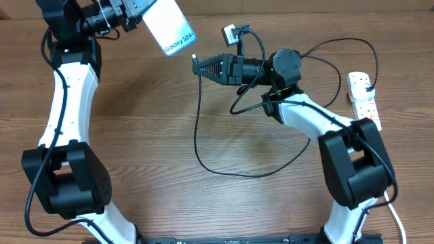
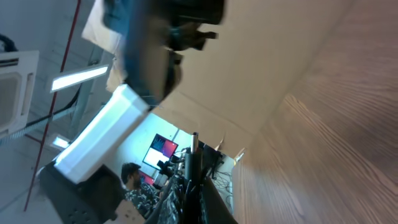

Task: Plug charger to phone and switch on socket
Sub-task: 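Hold the cable plug near the phone's bottom edge with the right gripper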

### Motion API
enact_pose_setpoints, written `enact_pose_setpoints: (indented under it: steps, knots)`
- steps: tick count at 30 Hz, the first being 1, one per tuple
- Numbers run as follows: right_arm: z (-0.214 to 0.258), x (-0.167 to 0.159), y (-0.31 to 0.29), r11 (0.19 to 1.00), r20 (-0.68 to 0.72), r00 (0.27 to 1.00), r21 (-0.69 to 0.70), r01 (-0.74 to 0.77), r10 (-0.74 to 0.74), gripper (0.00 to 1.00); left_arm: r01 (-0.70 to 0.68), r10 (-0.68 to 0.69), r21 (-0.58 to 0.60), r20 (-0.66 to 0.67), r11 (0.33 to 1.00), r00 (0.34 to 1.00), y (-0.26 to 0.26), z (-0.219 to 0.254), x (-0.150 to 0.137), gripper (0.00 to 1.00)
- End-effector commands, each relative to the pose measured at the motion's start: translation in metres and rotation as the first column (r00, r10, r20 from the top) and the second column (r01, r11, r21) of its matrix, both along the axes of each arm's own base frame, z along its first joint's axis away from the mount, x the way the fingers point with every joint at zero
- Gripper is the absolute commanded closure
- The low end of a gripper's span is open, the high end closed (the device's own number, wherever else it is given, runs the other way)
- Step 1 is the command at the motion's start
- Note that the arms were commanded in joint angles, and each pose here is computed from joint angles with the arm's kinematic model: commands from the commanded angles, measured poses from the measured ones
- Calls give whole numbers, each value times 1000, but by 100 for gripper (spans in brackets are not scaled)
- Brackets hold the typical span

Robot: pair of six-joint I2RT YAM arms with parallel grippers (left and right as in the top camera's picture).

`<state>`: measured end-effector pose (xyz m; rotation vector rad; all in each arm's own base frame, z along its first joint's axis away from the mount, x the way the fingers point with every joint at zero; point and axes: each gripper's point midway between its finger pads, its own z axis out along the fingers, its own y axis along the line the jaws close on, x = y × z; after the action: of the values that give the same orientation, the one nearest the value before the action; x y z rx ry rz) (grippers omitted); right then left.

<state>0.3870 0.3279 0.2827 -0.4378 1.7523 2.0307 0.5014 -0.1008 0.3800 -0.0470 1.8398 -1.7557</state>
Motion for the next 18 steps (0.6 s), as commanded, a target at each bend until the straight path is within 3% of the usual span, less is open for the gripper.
enact_pose_setpoints:
  steps: [1, 8, 18]
  knots:
    - [-9, 9, 1, 1000, 2, 1000, 6, 14, -14, 96, 5, -5, 1, 19, 1000, 1000, -1, 8, -3, 95]
    - [20, -6, -5, 994, 103, 995, 104, -18, 7, 96, 11, -11, 5, 25, 1000, 1000, -2, 7, -4, 96]
    - [21, -8, -5, 994, 78, 997, 107, -29, 21, 96, 44, -45, 10, 32, 999, 998, -12, 7, -8, 95]
